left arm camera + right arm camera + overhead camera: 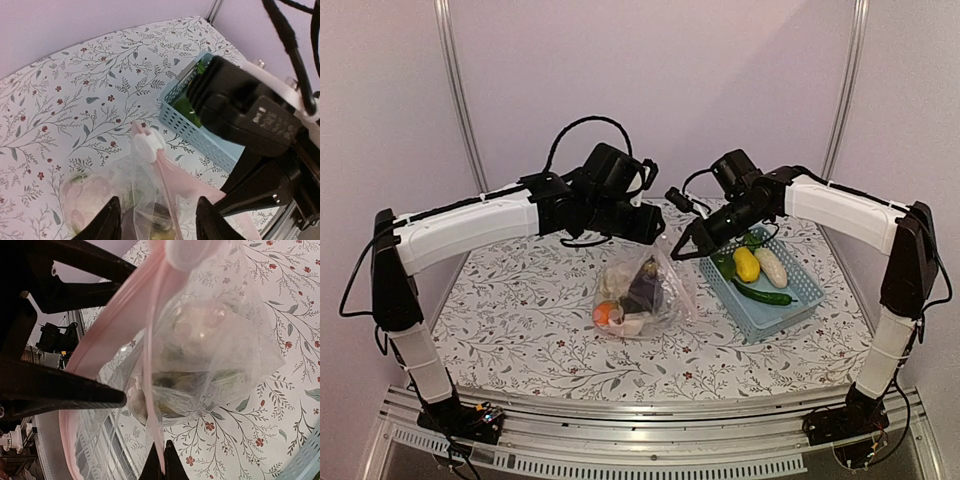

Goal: Open the zip-top bag and remove the fake food
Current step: Pick up the fake vegetable from the zipper food storage bag.

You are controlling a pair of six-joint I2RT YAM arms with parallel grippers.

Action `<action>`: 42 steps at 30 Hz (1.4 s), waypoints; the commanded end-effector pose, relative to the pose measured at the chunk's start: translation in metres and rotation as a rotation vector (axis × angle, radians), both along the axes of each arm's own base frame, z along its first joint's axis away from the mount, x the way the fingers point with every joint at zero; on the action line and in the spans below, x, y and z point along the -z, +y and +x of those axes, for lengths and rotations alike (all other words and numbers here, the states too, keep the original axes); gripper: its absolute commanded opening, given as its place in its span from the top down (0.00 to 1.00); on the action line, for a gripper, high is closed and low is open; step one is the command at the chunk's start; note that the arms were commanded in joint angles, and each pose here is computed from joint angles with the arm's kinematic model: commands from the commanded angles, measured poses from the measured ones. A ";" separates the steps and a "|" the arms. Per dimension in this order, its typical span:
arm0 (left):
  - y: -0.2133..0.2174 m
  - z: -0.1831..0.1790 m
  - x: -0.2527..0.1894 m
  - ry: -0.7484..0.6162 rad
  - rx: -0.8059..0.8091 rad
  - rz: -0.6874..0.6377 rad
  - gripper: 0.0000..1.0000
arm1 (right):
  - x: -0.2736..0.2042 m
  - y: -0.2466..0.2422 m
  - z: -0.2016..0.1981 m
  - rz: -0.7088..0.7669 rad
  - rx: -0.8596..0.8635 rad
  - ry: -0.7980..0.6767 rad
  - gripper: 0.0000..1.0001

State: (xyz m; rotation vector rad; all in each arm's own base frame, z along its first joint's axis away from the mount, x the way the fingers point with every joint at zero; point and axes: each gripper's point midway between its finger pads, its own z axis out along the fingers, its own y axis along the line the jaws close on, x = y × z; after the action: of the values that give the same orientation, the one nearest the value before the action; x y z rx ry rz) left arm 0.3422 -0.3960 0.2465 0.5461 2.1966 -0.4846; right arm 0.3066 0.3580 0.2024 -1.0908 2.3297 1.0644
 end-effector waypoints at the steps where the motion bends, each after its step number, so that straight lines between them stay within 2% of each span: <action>1: 0.008 -0.017 0.006 0.157 -0.113 -0.079 0.48 | -0.020 0.003 0.002 0.052 -0.001 -0.010 1.00; 5: -0.005 -0.038 0.011 0.226 -0.112 -0.168 0.42 | -0.021 0.003 0.003 0.052 0.028 0.008 1.00; 8: -0.010 -0.049 0.014 0.265 -0.118 -0.182 0.41 | -0.019 0.003 0.004 0.052 0.036 0.016 1.00; 13: -0.008 -0.060 0.042 0.330 -0.171 -0.091 0.46 | -0.020 0.003 0.004 0.053 0.049 0.016 1.00; 17: -0.005 -0.061 0.047 0.331 -0.161 -0.044 0.65 | -0.019 -0.004 0.009 0.027 0.081 -0.015 1.00; 21: 0.000 -0.052 0.029 0.253 -0.148 -0.024 0.99 | -0.013 -0.022 0.020 -0.021 0.140 -0.038 1.00; 27: 0.013 -0.025 0.021 0.197 -0.154 0.010 1.00 | -0.004 -0.071 0.055 -0.062 0.303 0.019 0.99; 29: 0.013 -0.016 0.024 0.199 -0.138 0.006 1.00 | -0.006 -0.074 0.055 -0.069 0.302 0.026 0.94; 34: 0.023 0.009 0.014 0.179 -0.141 0.012 1.00 | -0.024 -0.085 0.059 -0.118 0.308 -0.052 0.89; 38: 0.020 0.025 0.007 0.170 -0.099 -0.031 1.00 | -0.050 -0.084 0.051 -0.108 0.236 -0.114 0.69; 42: 0.009 0.044 0.016 0.205 -0.018 -0.038 1.00 | -0.088 -0.067 0.049 0.013 0.204 -0.150 0.64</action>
State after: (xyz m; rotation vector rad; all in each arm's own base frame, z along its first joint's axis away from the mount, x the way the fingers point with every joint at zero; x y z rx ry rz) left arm 0.3661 -0.3746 0.2371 0.3660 2.3818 -0.5245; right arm 0.3677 0.2821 0.2397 -0.8190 2.3958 0.8260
